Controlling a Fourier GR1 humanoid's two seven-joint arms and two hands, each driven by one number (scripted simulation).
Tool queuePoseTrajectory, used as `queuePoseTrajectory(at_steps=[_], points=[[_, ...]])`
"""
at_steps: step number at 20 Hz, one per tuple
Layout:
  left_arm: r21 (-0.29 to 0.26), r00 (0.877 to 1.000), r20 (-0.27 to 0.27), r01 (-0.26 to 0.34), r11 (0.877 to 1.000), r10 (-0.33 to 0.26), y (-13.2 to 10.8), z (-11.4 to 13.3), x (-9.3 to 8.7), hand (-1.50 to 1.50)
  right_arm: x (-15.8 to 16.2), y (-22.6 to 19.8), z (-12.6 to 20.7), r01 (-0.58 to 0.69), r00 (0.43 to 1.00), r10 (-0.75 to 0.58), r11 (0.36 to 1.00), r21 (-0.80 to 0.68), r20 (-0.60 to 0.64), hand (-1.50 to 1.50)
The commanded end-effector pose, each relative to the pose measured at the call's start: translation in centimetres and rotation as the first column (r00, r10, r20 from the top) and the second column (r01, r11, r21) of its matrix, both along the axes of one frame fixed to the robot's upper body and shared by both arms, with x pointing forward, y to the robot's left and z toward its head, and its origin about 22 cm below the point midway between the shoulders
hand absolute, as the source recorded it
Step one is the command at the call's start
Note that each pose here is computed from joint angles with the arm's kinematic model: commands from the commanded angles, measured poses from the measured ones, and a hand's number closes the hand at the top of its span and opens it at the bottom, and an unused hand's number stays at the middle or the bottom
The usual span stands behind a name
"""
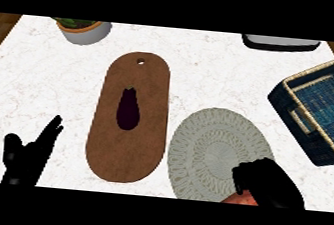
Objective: Pick the sweet potato from the placemat and place it in the basket
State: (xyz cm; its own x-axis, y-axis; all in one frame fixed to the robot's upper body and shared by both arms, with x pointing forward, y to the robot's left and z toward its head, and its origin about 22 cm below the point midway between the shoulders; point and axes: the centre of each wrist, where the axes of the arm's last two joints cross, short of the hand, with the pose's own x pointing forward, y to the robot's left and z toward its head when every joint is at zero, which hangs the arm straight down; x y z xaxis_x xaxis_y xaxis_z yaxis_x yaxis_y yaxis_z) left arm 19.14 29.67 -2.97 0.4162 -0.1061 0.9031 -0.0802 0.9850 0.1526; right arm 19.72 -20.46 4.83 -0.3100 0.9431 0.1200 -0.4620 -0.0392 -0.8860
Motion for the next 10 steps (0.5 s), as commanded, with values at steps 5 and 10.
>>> queuePoseTrajectory(at_steps=[5,10], points=[[-0.011,0.985,-0.152,-0.081,0.997,0.078,1.9,-1.8,-2.7,0.0,-7.5,-2.6,5.3,-0.22,0.961,0.201,0.971,0.088,0.193,1.5],[-0.005,0.988,-0.133,-0.075,0.997,0.074,1.4,-1.4,-2.5,0.0,-8.9,-0.3,8.3,-0.067,0.989,-0.036,0.754,0.654,0.143,1.5]])
